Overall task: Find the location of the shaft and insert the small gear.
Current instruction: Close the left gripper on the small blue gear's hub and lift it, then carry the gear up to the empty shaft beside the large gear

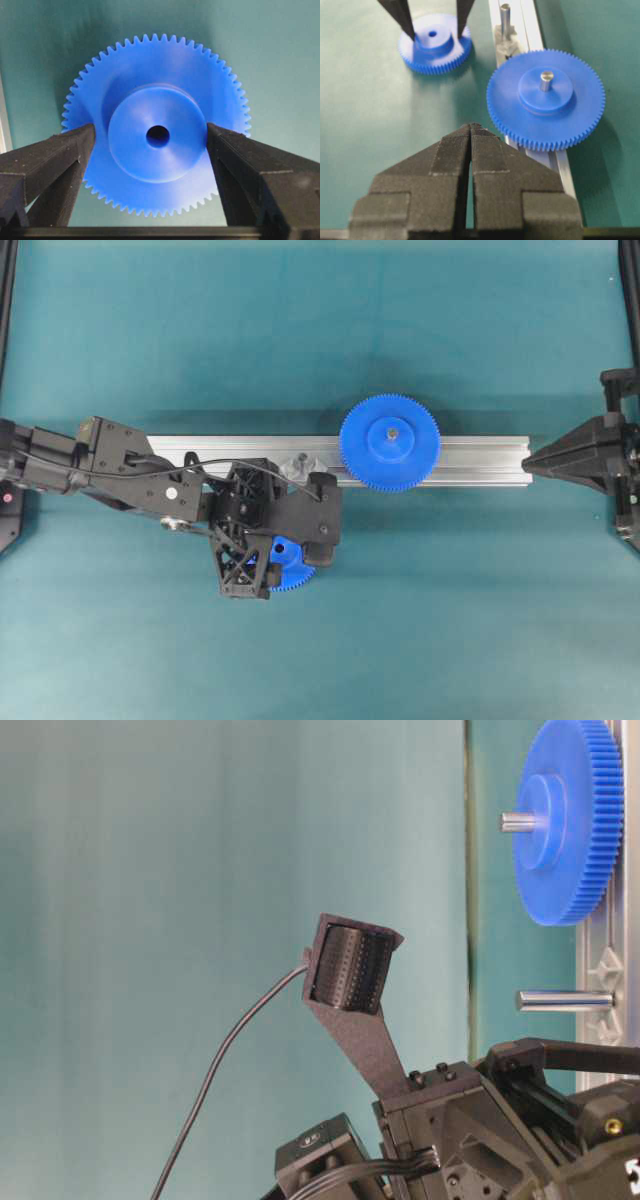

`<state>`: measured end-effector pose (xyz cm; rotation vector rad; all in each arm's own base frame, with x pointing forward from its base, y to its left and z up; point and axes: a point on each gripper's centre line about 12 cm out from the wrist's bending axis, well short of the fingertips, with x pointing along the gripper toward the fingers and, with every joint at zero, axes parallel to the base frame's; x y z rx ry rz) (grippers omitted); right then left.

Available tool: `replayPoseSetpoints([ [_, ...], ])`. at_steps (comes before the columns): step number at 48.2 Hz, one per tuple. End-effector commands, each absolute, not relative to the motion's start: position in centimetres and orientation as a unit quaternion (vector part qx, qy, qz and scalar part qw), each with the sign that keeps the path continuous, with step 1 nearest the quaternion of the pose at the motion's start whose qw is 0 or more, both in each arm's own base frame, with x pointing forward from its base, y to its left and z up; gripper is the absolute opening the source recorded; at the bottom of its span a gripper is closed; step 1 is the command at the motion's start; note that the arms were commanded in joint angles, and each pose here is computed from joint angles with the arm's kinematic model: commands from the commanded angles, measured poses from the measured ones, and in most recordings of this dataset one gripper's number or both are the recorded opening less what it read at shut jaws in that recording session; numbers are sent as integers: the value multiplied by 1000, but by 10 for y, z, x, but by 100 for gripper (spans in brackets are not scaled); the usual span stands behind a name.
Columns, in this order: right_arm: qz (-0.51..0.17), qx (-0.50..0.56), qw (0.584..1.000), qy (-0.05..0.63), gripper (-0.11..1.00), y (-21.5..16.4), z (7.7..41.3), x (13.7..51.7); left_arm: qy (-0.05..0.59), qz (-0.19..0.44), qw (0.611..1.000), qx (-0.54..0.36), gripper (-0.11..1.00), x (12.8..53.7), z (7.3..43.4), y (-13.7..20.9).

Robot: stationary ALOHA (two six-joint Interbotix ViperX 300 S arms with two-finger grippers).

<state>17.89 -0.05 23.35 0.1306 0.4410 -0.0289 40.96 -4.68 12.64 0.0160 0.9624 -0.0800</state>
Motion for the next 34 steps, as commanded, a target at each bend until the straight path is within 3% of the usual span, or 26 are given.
replayPoseSetpoints([
  [1, -16, 69, 975, 212, 2, -1, 237, 180, 451, -39, 892, 7, 85, 414, 136, -48],
  [9, -15, 69, 975, 211, 2, -1, 238, 180, 445, -41, 895, 9, 64, 416, 140, -48],
  [17, -15, 71, 975, 209, 2, -1, 239, 180, 432, -42, 901, 9, 64, 416, 153, -48],
  [34, -15, 71, 976, 207, 2, -1, 240, 180, 337, -25, 941, 2, 64, 410, 237, -26],
])
